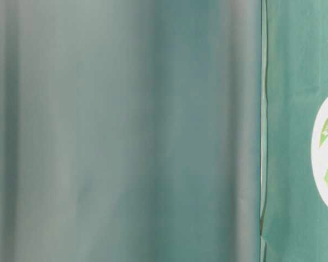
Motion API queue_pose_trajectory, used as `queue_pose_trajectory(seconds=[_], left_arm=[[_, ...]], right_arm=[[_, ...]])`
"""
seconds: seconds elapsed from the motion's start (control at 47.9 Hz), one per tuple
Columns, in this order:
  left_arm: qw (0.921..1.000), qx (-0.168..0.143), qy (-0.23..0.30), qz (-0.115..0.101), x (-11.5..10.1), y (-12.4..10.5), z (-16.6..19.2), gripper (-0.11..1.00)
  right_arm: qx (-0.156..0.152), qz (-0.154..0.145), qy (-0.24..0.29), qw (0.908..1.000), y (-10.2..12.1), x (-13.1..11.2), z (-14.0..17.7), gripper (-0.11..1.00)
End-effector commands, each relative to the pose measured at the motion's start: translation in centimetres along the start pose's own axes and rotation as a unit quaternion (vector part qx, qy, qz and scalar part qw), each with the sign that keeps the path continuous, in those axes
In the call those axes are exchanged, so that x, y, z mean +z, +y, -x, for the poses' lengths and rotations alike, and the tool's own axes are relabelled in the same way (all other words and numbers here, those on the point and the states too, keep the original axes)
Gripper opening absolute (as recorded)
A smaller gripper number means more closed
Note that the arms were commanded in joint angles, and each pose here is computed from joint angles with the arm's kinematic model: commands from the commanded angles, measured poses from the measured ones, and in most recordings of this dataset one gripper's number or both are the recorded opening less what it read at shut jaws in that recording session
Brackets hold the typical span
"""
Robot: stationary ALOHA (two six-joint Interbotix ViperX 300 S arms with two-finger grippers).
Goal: Peel off the duct tape with your right arm.
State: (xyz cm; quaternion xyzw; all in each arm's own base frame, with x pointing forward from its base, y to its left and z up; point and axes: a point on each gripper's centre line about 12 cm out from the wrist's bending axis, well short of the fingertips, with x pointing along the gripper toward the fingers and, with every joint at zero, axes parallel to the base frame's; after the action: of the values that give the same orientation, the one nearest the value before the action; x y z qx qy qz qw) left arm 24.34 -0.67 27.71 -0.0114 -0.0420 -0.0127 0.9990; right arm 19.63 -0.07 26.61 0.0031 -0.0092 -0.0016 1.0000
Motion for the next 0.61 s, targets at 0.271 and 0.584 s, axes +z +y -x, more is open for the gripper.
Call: queue_pose_trajectory(seconds=[0.271,0.584], left_arm=[[1.0,-0.003,0.002,0.001,0.5,-0.3,-6.0,0.98],[0.9997,-0.003,0.026,0.0,-0.5,-0.4,-10.2,0.98]], right_arm=[[-0.001,0.0,-0.005,1.0,-0.1,0.2,-0.1,0.87],[0.0,0.0,-0.004,1.0,0.0,0.1,-0.1,0.87]])
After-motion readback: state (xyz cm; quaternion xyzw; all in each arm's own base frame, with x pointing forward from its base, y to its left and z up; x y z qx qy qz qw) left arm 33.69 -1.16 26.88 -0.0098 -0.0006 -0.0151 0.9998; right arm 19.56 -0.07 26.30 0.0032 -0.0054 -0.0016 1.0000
